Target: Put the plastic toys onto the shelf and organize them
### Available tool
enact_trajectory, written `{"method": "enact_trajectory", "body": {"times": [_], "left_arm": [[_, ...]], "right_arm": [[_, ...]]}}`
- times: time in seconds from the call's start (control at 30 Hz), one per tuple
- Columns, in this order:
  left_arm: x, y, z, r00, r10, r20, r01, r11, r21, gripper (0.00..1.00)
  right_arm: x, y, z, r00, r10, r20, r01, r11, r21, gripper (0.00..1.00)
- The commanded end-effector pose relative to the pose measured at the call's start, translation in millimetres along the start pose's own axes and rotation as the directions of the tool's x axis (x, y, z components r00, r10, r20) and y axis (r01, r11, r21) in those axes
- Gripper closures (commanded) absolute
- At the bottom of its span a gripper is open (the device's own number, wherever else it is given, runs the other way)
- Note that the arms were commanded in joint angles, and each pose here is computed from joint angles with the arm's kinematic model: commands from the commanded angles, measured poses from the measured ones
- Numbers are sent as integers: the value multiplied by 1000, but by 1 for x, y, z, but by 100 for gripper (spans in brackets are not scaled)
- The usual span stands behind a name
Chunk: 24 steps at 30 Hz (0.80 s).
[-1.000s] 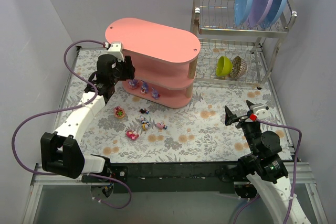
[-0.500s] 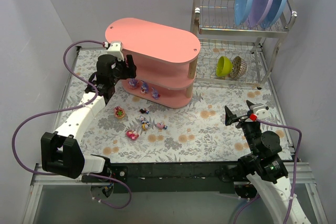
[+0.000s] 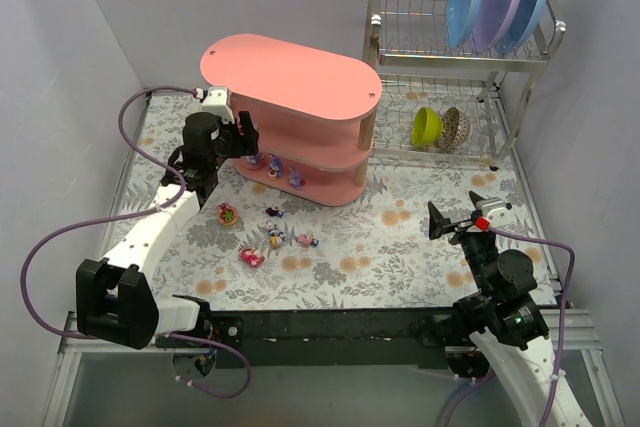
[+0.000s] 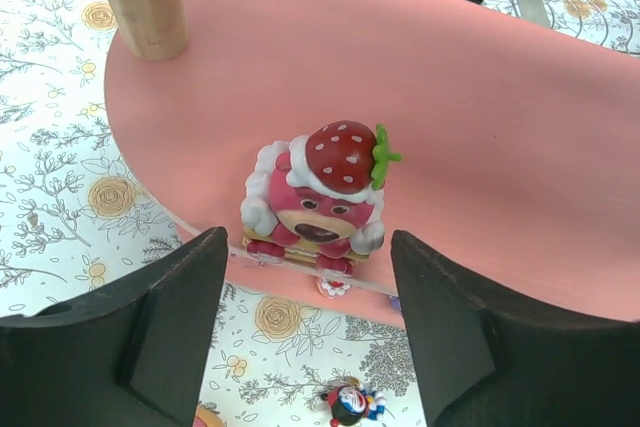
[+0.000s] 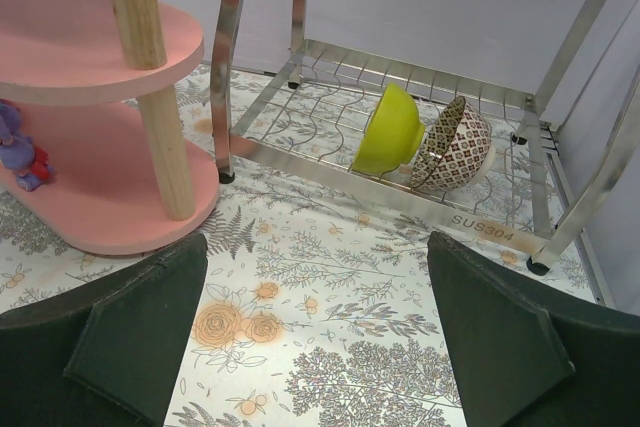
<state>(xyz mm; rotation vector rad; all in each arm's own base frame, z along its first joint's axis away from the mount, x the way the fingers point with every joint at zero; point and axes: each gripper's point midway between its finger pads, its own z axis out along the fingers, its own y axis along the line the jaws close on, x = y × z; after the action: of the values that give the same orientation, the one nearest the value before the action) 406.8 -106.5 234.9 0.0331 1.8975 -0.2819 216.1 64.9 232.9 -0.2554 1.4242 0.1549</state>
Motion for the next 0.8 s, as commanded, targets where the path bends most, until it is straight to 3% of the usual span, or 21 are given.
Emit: {"method": "enact_trajectory", "body": {"times": [0.0, 0.37, 0.63, 0.77], "left_arm": [[-12, 1, -7, 999, -5, 50, 5, 1000, -8, 37], [-10, 3, 2, 999, 13, 51, -13, 1000, -14, 60], [-20, 3, 9, 995, 39, 92, -37, 999, -14, 58], [-23, 3, 8, 996, 40, 83, -39, 999, -16, 48]], "right_arm": [[-53, -9, -23, 967, 48, 248, -54, 998, 19, 2], [-53, -9, -23, 968, 46, 245, -52, 998, 19, 2], [-52, -9, -23, 969, 45, 244, -52, 998, 19, 2], [-53, -9, -24, 968, 46, 246, -52, 999, 17, 2]]}}
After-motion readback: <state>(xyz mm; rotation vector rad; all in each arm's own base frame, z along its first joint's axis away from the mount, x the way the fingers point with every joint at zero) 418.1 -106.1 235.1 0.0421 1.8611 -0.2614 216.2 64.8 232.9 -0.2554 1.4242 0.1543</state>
